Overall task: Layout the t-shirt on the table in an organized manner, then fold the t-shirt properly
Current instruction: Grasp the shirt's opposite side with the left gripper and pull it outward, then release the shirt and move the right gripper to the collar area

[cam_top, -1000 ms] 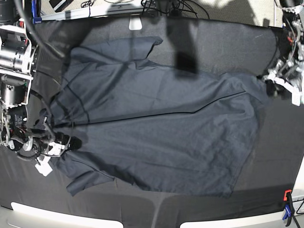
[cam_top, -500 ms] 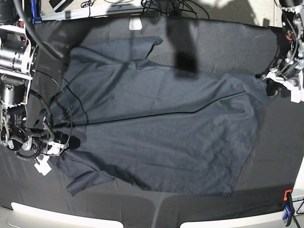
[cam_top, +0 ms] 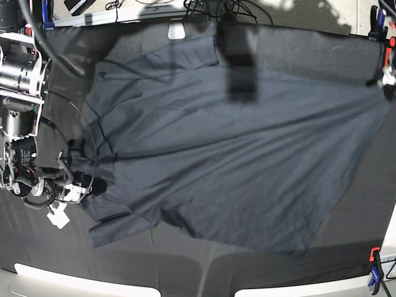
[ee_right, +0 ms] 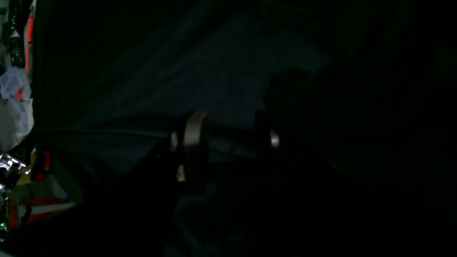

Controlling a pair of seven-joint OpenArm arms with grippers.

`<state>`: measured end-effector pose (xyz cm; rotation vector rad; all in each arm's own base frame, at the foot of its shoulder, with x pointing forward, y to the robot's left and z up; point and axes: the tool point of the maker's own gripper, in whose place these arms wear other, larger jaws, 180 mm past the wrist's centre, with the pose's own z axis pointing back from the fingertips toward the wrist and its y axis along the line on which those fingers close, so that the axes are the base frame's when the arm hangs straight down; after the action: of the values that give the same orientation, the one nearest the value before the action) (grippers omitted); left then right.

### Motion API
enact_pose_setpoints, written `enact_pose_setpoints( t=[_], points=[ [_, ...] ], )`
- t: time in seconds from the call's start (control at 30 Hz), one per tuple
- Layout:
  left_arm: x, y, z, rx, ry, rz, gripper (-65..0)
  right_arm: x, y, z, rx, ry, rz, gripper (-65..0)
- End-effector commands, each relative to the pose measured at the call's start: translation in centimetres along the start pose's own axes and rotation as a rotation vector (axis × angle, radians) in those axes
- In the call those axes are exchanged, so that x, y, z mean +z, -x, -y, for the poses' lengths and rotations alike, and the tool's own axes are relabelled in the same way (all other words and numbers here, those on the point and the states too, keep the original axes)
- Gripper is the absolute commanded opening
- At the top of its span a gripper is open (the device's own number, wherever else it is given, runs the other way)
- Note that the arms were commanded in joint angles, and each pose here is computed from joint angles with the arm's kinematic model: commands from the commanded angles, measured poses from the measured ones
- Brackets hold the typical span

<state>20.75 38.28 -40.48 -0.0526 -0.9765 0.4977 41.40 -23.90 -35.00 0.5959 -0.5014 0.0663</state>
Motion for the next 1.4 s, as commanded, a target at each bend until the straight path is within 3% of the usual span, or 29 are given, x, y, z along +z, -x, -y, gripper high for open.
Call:
enact_pose_setpoints(
  t=[0.0, 0.23, 0.33, 0.37, 0.4, 0.57, 0.77, 0.93, 1.1, 1.2, 1.37],
  points=[
    [0.6, -1.6, -0.7, -0.018, -0.009, 0.048, -65.0, 1.4, -2.7, -0.6, 0.04, -0.011, 0.07, -43.8],
    [1.2, -1.4, -0.2, -0.009, 0.033, 0.054, -63.4, 1.4, -2.7, -0.6, 0.04, -0.012, 0.07, -43.8],
    [1.7, -2.3, 2.7, -0.07, 0.175, 0.079, -40.7, 1.4, -2.7, -0.6, 0.04, -0.012, 0.07, -43.8],
    [1.9, -2.7, 3.6, -0.078, 0.213, 0.091, -35.5, 1.4, -2.7, -0.6, 0.04, -0.012, 0.071, -43.8],
    [2.1, -3.2, 4.1, -0.075, 0.229, 0.101, -34.3, 1.4, -2.7, -0.7, 0.039, -0.015, 0.071, -43.8],
    [3.5, -6.5, 6.9, -0.118, 0.292, 0.195, -34.4, 2.0, -3.6, -1.5, 0.029, -0.066, 0.116, -43.8],
    [5.7, -9.2, 12.1, -0.171, 0.371, 0.339, -34.7, 2.6, -4.3, -1.9, 0.076, -0.049, 0.128, -43.8],
    [5.4, -7.9, 17.0, -0.265, 0.459, 0.308, -38.5, 2.2, -1.8, -2.4, 0.136, -0.037, 0.102, -43.8],
    [4.9, -5.9, 20.3, -0.28, 0.555, 0.259, -38.5, 2.2, 2.4, -4.6, 0.278, -0.023, 0.074, -43.8],
    [4.9, -5.7, 20.7, -0.281, 0.564, 0.254, -38.5, 3.5, 4.2, -5.9, 0.333, -0.004, 0.117, -43.8],
    [4.6, -5.4, 20.4, -0.312, 0.543, 0.242, -38.5, 7.1, 7.7, -7.0, 0.335, 0.053, 0.227, -43.8]
  ],
)
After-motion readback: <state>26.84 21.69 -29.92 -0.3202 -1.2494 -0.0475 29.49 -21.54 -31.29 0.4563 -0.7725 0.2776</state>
